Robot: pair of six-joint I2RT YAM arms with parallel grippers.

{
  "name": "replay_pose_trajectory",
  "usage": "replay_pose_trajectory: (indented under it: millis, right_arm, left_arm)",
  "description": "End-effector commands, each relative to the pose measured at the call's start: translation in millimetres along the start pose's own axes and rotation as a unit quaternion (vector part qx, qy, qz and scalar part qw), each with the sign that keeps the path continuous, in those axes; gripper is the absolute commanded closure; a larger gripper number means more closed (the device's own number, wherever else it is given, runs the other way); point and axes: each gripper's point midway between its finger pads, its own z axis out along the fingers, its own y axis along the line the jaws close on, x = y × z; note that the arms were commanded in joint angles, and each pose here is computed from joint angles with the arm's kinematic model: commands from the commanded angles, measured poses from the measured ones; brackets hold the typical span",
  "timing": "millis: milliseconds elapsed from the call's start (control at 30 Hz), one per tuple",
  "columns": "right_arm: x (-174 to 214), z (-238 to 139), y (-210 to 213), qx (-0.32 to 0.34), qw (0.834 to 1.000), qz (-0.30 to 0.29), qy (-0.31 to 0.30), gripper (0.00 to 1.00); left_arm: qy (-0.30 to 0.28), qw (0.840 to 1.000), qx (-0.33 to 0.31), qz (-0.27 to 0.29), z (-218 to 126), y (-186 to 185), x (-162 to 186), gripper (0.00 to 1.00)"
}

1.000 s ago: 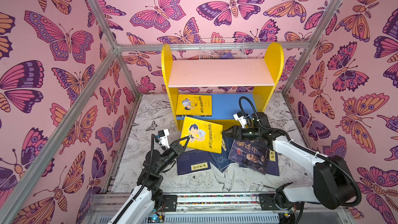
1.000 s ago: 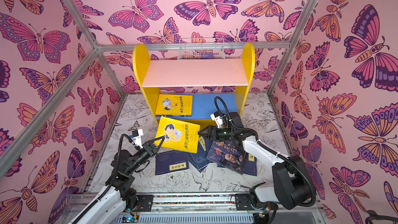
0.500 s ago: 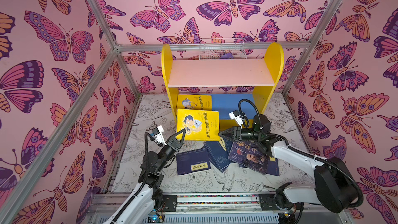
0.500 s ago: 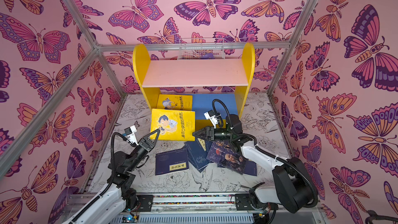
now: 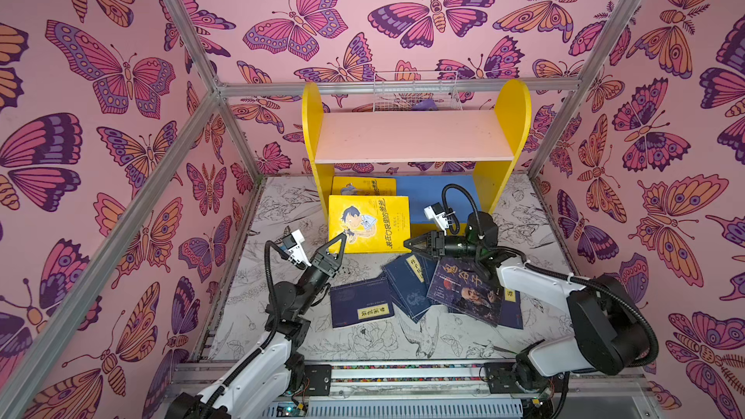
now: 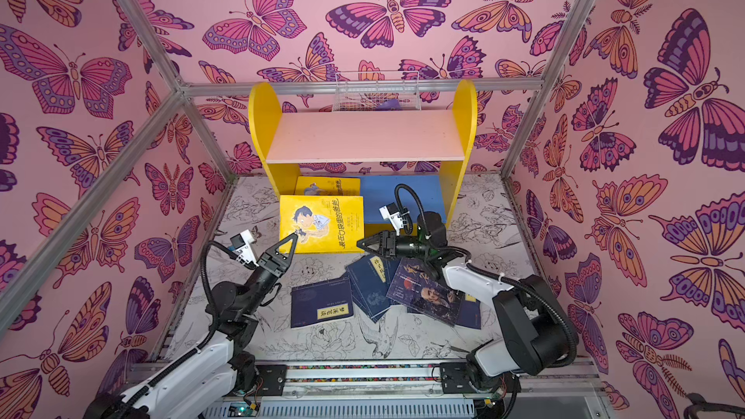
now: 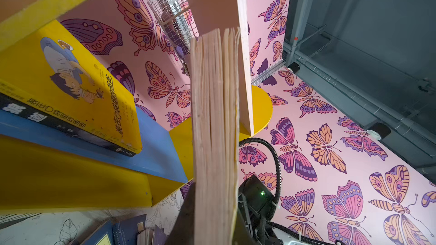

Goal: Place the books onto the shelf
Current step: 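Carry the yellow book to the shelf with the right gripper while the left arm retracts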

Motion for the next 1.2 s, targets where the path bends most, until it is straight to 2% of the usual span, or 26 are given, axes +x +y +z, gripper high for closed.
replay_pose_trajectory:
  millis: [0, 433, 633, 733, 800, 867, 933, 1033, 1167]
  right_arm:
    - [-18, 2, 14, -0.021, 0.999, -0.013, -0.028, 0.4]
    - [-31, 12, 45, -0.117, 0.992, 0.008, -0.043, 0.65]
    - [-33, 12, 55, -0.123, 0.991, -0.008, -0.049, 0.93]
    - [-38, 11, 52, -0.107, 0.992, -0.008, -0.063, 1.0]
    - [-45, 7, 58, -0.092, 0.992, -0.023, -0.079, 1.0]
    - [-55, 3, 57, -0.066, 0.993, -0.038, -0.095, 1.0]
    - [-71, -2, 55, -0.041, 0.992, -0.048, -0.113, 1.0]
    - [-92, -9, 53, -0.022, 0.99, -0.057, -0.128, 1.0]
    - [-115, -7, 49, -0.014, 0.989, -0.066, -0.131, 1.0]
  left_arm:
    - [-0.045, 0.995, 0.085, 0.021, -4, -48, -23, 1.0]
    - [-0.054, 0.996, 0.07, 0.033, 1, -37, -24, 1.0]
    - [-0.053, 0.996, 0.054, 0.042, 5, -28, -23, 1.0]
    - [-0.049, 0.998, 0.023, 0.038, 6, -12, -20, 1.0]
    - [-0.04, 0.999, -0.011, 0.031, 5, 3, -15, 0.85]
    - [-0.033, 0.998, -0.05, 0.026, 0, 19, -11, 0.62]
    - [-0.036, 0.995, -0.086, 0.019, -8, 33, -9, 0.46]
    - [-0.042, 0.988, -0.151, 0.012, -26, 54, -8, 0.39]
    - [-0.049, 0.966, -0.253, 0.015, -60, 82, -7, 0.38]
